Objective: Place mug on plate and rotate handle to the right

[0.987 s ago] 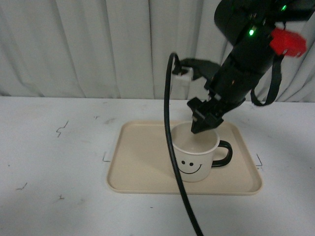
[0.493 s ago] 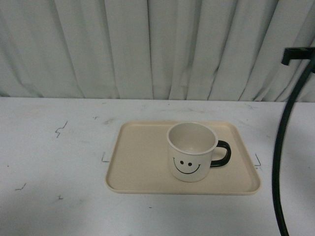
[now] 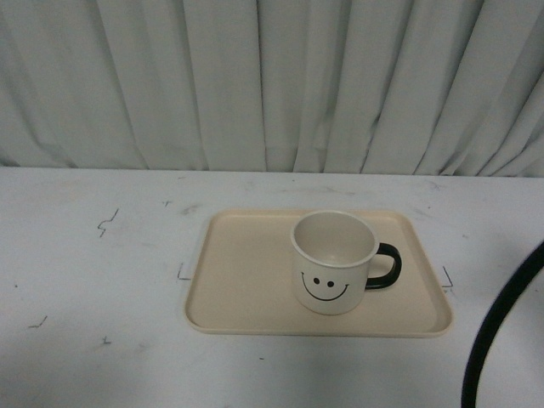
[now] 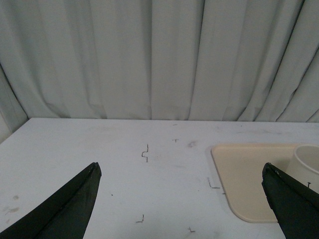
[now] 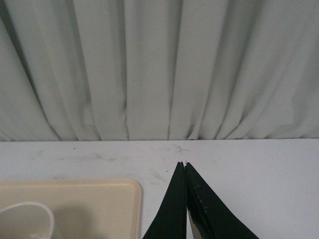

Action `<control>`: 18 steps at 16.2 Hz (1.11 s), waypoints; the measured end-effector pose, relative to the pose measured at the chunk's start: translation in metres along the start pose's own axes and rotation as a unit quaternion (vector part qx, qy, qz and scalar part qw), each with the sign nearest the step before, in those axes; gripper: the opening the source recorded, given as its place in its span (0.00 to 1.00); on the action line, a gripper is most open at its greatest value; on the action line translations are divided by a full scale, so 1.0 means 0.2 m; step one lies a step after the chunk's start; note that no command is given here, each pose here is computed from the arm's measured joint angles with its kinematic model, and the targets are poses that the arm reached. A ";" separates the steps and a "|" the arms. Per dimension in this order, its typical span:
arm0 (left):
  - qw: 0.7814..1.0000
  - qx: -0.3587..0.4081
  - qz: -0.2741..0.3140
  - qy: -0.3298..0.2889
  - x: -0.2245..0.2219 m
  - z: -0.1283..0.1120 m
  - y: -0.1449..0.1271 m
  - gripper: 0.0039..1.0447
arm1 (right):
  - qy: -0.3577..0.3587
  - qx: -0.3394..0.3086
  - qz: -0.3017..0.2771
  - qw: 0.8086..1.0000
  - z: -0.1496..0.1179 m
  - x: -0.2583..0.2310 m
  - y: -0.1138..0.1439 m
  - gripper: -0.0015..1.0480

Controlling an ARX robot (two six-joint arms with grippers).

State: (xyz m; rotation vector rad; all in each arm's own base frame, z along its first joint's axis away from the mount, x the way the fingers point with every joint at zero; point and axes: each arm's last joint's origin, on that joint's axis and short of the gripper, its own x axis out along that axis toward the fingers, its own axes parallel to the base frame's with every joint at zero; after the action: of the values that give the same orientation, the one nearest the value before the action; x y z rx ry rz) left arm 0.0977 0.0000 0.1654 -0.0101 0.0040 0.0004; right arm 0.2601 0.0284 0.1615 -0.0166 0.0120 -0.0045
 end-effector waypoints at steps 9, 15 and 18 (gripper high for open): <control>1.000 0.000 0.000 0.000 0.00 0.00 0.00 0.94 | 0.000 0.001 -0.002 1.000 0.00 -0.32 -0.10 0.02; 1.000 0.000 0.000 0.000 0.00 0.00 0.00 0.94 | 0.001 0.001 0.001 1.000 0.00 -0.51 -0.14 0.02; 1.000 0.000 0.000 0.000 0.00 0.00 0.00 0.94 | 0.000 0.001 0.001 1.000 0.00 -0.57 -0.14 0.02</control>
State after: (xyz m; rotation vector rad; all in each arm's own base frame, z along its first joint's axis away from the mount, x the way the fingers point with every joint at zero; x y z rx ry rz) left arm 0.0977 0.0000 0.1654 -0.0101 0.0040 0.0000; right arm 0.1453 -0.0001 0.1633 -0.0139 0.0124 -0.0026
